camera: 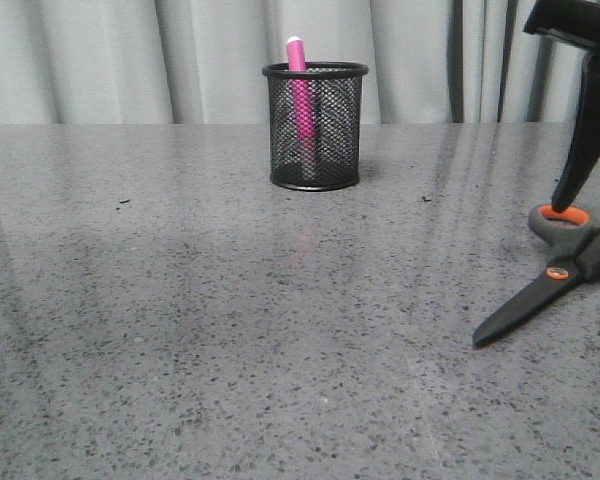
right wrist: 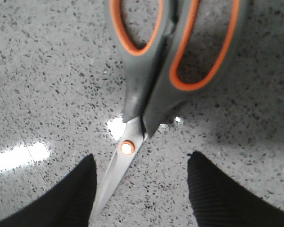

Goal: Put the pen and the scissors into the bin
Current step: 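Lower the right gripper onto the scissors and grasp them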

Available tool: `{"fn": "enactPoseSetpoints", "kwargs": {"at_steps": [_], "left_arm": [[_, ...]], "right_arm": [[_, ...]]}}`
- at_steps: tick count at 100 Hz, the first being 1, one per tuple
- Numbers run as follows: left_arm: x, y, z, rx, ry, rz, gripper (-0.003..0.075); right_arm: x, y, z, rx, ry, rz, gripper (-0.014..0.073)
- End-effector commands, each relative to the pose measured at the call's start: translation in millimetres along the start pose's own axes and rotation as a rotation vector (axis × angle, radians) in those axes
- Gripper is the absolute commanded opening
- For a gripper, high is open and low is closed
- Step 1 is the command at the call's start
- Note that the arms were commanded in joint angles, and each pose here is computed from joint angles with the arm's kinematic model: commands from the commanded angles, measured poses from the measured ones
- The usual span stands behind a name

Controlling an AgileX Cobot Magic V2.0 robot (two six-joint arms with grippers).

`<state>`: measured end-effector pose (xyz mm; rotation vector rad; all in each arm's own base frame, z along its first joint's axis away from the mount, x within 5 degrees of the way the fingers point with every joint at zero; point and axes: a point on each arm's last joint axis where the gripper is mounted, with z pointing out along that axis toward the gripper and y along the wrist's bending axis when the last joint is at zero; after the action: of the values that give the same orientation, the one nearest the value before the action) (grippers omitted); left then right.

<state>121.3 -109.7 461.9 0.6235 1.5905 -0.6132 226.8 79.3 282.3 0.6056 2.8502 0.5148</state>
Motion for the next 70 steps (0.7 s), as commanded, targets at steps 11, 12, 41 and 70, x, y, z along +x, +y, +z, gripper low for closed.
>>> {"fn": "enactPoseSetpoints", "kwargs": {"at_steps": [11,12,41,70], "left_arm": [[-15,-2,-20,-0.002,-0.126,-0.014,0.0158],[-16,-2,-20,-0.002,-0.128,-0.014,0.0158],[-16,-3,-22,0.014,-0.131,-0.043,0.0158],[-13,-3,-20,0.016,-0.115,-0.046,0.0158]], "right_arm": [[-5,7,-5,-0.022,-0.027,0.033,0.0383],[-5,7,-4,-0.024,-0.029,0.034,0.0383],[-13,3,5,0.066,-0.082,0.092,0.0383],[-15,13,15,0.029,-0.104,0.092,0.0382]]}}
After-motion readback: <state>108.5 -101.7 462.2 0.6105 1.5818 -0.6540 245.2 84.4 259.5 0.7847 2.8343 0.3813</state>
